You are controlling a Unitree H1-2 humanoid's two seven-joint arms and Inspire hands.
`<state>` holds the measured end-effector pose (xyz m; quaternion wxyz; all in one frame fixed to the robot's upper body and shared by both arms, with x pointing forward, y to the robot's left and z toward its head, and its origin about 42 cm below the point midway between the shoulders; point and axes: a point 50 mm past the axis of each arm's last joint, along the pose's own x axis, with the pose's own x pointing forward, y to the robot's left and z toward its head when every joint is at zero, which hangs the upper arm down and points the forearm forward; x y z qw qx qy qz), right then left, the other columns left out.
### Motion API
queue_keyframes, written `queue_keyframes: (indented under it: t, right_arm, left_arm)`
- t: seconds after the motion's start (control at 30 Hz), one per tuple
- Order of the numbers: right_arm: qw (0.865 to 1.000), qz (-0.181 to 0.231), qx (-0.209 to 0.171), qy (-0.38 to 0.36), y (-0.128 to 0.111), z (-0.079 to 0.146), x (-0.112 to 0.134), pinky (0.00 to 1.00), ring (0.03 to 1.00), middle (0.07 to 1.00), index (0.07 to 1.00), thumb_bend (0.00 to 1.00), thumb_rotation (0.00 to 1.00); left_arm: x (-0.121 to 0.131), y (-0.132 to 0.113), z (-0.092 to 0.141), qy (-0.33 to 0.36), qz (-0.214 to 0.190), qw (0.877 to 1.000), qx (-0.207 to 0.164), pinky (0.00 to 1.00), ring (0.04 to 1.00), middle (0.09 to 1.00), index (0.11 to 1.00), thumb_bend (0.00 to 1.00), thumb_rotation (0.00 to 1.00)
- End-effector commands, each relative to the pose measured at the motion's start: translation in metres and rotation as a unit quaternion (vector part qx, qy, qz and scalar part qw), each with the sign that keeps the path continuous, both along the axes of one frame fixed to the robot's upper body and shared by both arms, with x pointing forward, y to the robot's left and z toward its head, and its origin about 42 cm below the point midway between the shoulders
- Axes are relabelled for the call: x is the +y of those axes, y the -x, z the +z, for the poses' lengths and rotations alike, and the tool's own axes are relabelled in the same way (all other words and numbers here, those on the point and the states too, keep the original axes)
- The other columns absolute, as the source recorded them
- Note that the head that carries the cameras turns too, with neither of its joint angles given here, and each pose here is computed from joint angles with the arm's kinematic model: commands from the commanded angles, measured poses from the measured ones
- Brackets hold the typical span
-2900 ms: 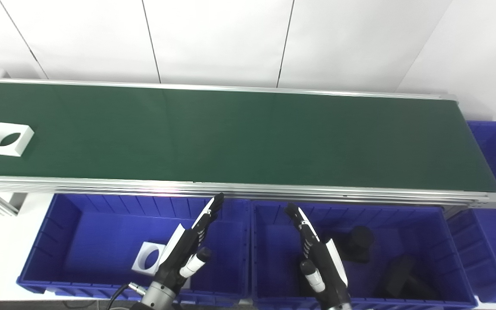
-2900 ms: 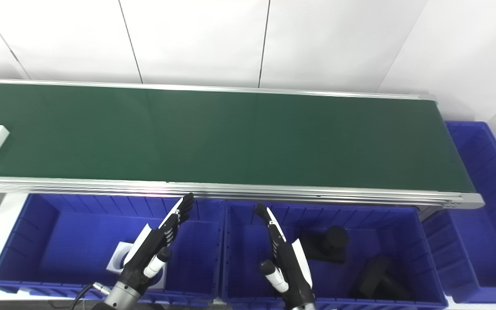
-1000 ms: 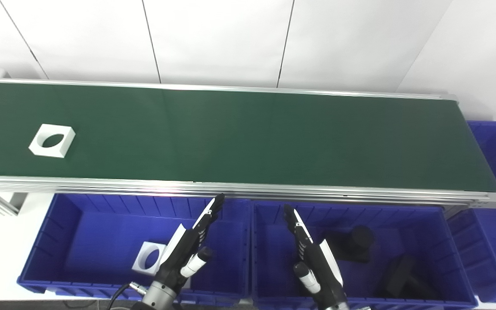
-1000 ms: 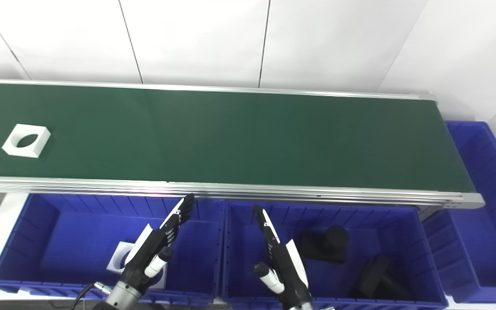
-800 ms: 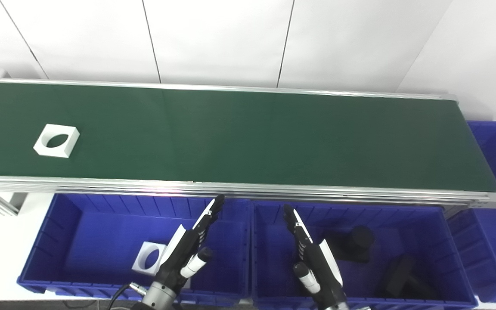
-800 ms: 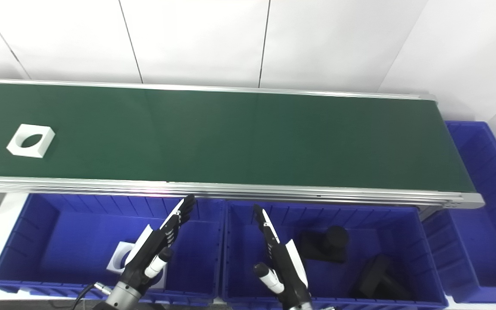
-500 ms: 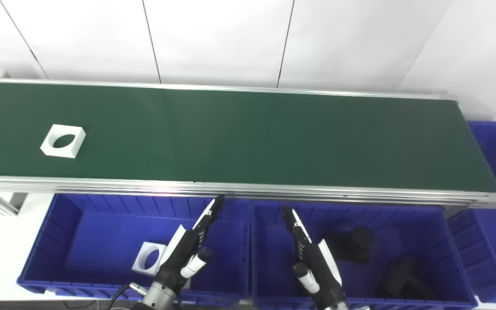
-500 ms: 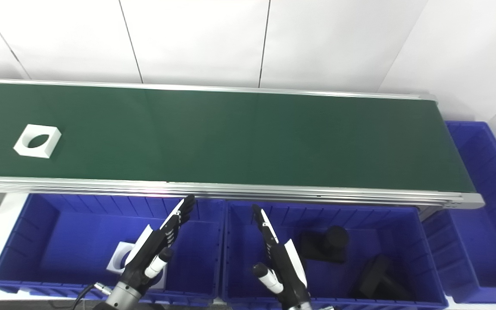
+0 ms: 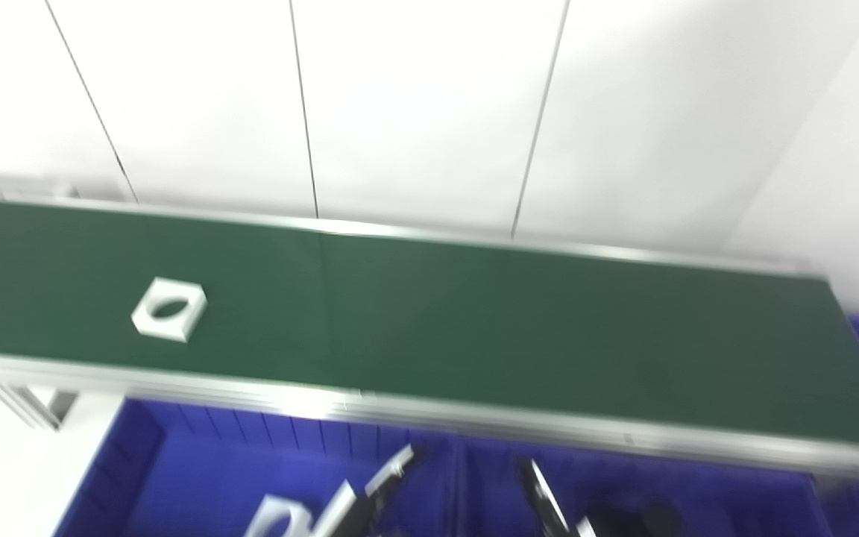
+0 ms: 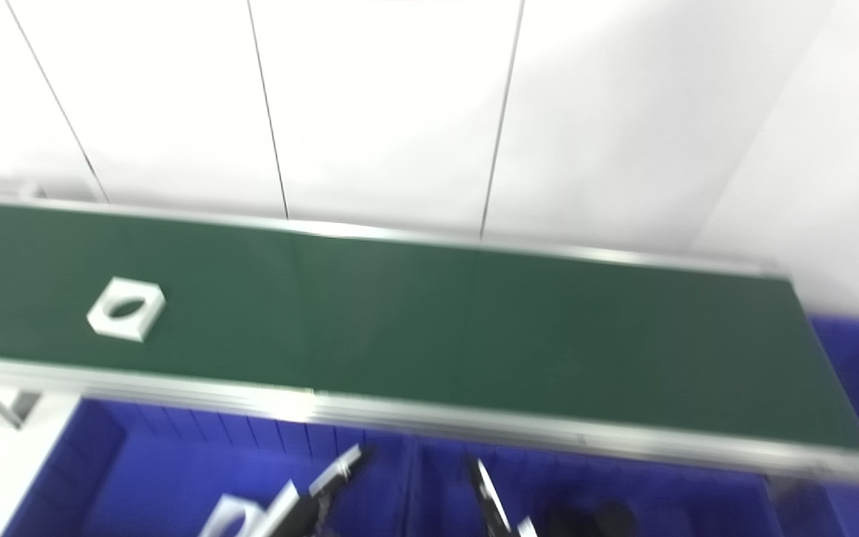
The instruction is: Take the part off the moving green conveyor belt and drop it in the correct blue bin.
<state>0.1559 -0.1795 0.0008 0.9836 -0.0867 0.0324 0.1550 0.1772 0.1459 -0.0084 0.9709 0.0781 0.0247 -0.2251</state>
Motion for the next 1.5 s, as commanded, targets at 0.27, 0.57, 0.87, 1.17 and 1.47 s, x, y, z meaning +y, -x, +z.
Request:
queue_keyframes:
  t: [0.27,0.57,0.87,1.17,1.47]
  right_arm:
    - [0.999,-0.003,-0.03,-0.012,-0.005,0.006,-0.003,1.0,1.0,1.0,1.0,1.0,1.0]
    - [0.999,-0.001,-0.033,-0.009,-0.008,0.006,-0.003,1.0,1.0,1.0,1.0,1.0,1.0]
    - [0.999,-0.001,-0.038,-0.007,-0.009,0.007,0.001,1.0,1.0,1.0,1.0,0.98,1.0]
    - [0.999,0.002,-0.036,-0.013,-0.013,0.006,0.004,1.0,1.0,1.0,1.0,0.98,1.0]
    - [0.999,0.003,-0.037,-0.01,-0.015,0.005,0.009,1.0,1.0,1.0,1.0,0.95,1.0]
  left_arm:
    - [-0.008,-0.009,0.009,-0.013,0.002,0.999,-0.05,0.94,0.948,0.956,0.931,0.89,0.92]
    - [-0.009,-0.011,0.012,-0.014,0.002,0.998,-0.061,0.94,0.943,0.953,0.93,0.88,0.9]
    - [0.0,-0.013,0.08,0.04,-0.013,0.985,-0.167,0.92,0.919,0.922,0.907,0.91,0.86]
    - [0.027,-0.048,0.147,0.036,-0.011,0.954,-0.297,0.94,0.943,0.945,0.927,0.89,0.85]
    - [0.064,-0.09,0.191,-0.085,0.014,0.917,-0.389,0.95,0.953,0.963,0.951,0.9,0.79]
